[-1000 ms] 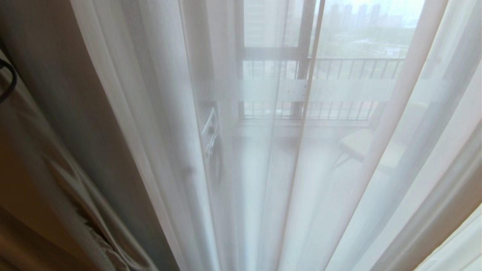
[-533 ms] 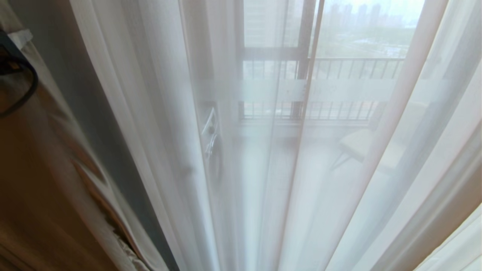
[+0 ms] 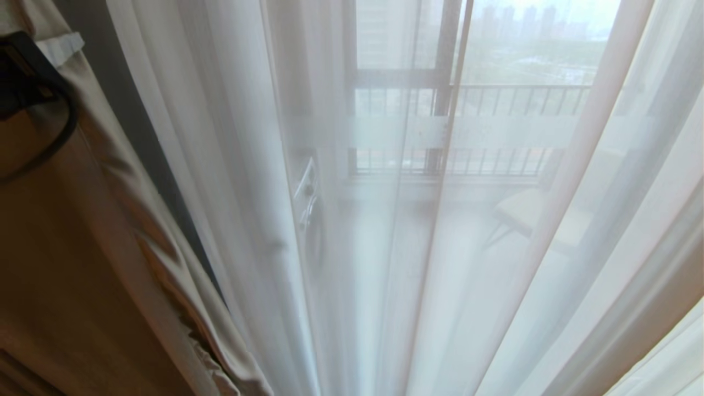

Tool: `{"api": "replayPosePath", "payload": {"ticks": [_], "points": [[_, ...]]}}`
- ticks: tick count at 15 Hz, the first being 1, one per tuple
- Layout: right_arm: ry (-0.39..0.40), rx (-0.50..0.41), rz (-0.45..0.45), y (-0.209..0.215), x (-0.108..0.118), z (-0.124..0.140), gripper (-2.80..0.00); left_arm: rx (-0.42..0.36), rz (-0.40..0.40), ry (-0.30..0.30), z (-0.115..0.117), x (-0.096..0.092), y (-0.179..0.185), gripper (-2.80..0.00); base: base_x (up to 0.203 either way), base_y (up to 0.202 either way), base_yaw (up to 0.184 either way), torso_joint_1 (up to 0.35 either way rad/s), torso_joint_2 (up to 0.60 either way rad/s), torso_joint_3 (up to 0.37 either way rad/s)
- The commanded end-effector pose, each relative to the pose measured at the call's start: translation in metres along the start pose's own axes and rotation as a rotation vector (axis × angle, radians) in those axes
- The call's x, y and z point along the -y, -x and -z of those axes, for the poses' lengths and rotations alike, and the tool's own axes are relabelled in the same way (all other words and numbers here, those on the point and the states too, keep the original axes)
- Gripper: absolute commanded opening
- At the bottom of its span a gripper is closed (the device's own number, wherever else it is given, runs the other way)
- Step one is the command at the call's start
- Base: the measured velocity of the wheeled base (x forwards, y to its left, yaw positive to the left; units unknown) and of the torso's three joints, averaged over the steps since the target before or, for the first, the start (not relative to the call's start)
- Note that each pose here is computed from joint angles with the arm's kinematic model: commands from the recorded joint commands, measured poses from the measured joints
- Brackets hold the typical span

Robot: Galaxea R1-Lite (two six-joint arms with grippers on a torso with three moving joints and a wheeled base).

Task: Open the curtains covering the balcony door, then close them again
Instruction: Close the outer curtains on both sides

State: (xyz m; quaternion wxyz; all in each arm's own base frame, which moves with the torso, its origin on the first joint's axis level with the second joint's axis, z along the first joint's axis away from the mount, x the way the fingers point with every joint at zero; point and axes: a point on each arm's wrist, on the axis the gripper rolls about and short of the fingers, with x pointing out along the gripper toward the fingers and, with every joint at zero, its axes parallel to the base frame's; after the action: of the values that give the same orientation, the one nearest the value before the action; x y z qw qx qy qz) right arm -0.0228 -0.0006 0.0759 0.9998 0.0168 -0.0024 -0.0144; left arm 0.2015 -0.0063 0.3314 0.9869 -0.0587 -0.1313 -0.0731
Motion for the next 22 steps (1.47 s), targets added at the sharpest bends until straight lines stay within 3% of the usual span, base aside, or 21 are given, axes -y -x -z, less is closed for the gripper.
{"api": "replayPosePath", "payload": {"ticks": [1, 8, 17, 22], "points": [[0.0, 0.0, 0.0, 0.0, 0.0, 0.0, -2.8, -0.001, 0.05, 0.013, 0.0, 0.011, 0.001, -2.8, 0.0, 0.0, 0.0, 0.0, 0.0, 0.0], [0.0, 0.0, 0.0, 0.0, 0.0, 0.0, -2.8, -0.01, 0.137, 0.072, 0.004, 0.053, 0.003, -2.8, 0.0, 0.0, 0.0, 0.0, 0.0, 0.0], [0.0, 0.0, 0.0, 0.0, 0.0, 0.0, -2.8, -0.053, 0.229, 0.103, 0.014, 0.081, 0.007, -2.8, 0.0, 0.0, 0.0, 0.0, 0.0, 0.0], [0.0, 0.0, 0.0, 0.0, 0.0, 0.0, -2.8, -0.073, 0.231, 0.101, 0.02, 0.083, 0.006, -2.8, 0.0, 0.0, 0.0, 0.0, 0.0, 0.0]]}}
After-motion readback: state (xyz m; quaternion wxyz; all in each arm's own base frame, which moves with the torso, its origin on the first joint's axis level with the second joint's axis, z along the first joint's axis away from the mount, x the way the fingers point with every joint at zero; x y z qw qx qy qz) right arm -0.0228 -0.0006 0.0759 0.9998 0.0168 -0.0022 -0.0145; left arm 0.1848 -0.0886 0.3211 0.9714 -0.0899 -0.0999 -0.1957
